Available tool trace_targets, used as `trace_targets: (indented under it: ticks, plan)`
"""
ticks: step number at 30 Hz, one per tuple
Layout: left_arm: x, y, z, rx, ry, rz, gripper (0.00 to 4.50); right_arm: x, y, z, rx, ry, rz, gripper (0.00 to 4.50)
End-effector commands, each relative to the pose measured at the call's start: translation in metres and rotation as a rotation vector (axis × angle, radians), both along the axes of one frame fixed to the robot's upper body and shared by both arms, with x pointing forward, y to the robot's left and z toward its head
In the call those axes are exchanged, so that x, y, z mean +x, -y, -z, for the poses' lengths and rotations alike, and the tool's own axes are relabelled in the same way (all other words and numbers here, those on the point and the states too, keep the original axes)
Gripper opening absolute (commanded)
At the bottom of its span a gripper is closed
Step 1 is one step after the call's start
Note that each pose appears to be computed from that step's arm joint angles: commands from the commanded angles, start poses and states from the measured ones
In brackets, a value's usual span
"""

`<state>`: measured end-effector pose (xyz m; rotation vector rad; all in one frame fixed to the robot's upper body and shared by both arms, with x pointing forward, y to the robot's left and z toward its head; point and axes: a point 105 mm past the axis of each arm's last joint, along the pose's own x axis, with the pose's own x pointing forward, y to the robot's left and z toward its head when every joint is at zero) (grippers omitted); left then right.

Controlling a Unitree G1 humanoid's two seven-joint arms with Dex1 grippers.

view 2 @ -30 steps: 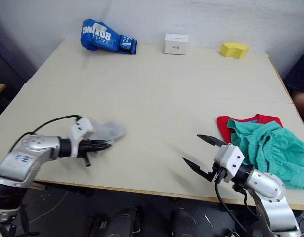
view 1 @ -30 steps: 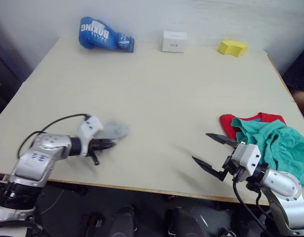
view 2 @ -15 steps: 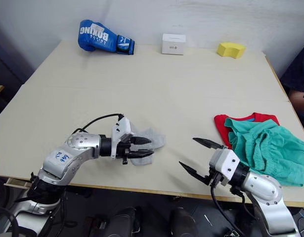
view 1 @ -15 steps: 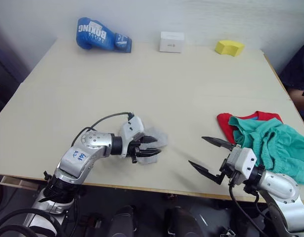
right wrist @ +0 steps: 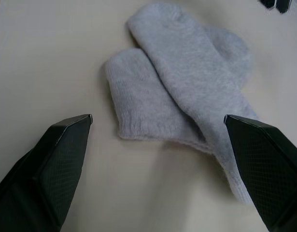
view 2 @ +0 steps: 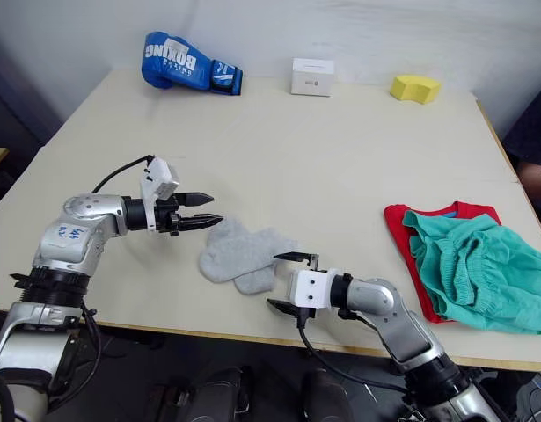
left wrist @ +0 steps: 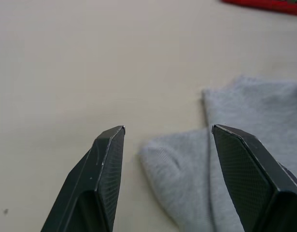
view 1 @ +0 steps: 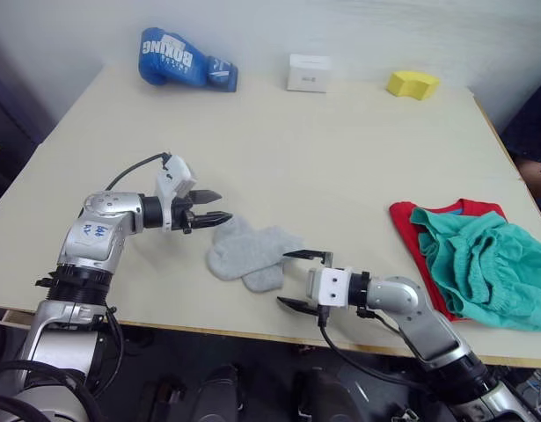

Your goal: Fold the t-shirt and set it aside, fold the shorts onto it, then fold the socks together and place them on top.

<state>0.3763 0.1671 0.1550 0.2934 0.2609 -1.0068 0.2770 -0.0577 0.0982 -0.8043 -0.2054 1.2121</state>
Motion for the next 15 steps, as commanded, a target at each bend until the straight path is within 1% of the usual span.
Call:
trace_targets:
  ticks: [1, 2, 3, 5, 9, 12, 14, 15]
  plan:
    - [0.009, 0.004, 0.0, 0.008, 0.013, 0.0, 3.05, 0.006, -0.004, 0.002, -0.027, 0.057, -0.017, 4.2]
    - [0.009, 0.004, 0.007, 0.017, -0.028, -0.011, 3.05, 0.007, -0.007, 0.003, -0.029, 0.065, -0.03, 4.09]
    - [0.008, 0.004, 0.014, 0.034, -0.053, -0.01, 3.05, 0.008, -0.009, 0.003, -0.036, 0.075, -0.043, 3.81]
    - [0.006, 0.004, 0.023, 0.055, -0.072, -0.008, 3.05, 0.009, -0.013, 0.004, -0.043, 0.089, -0.068, 3.16]
    - [-0.003, 0.008, 0.034, 0.036, -0.124, -0.005, 3.05, 0.015, -0.017, 0.011, -0.055, 0.076, -0.08, 1.8]
    - [-0.007, 0.006, 0.04, 0.027, -0.145, -0.027, 2.41, 0.022, -0.014, 0.019, -0.059, 0.051, -0.061, 0.65]
    - [-0.01, 0.005, 0.042, 0.022, -0.149, -0.038, 1.87, 0.027, -0.009, 0.019, -0.06, 0.054, -0.053, 0.05]
    - [-0.012, 0.005, 0.043, 0.019, -0.153, -0.039, 1.53, 0.03, -0.006, 0.016, -0.057, 0.058, -0.049, 0.0]
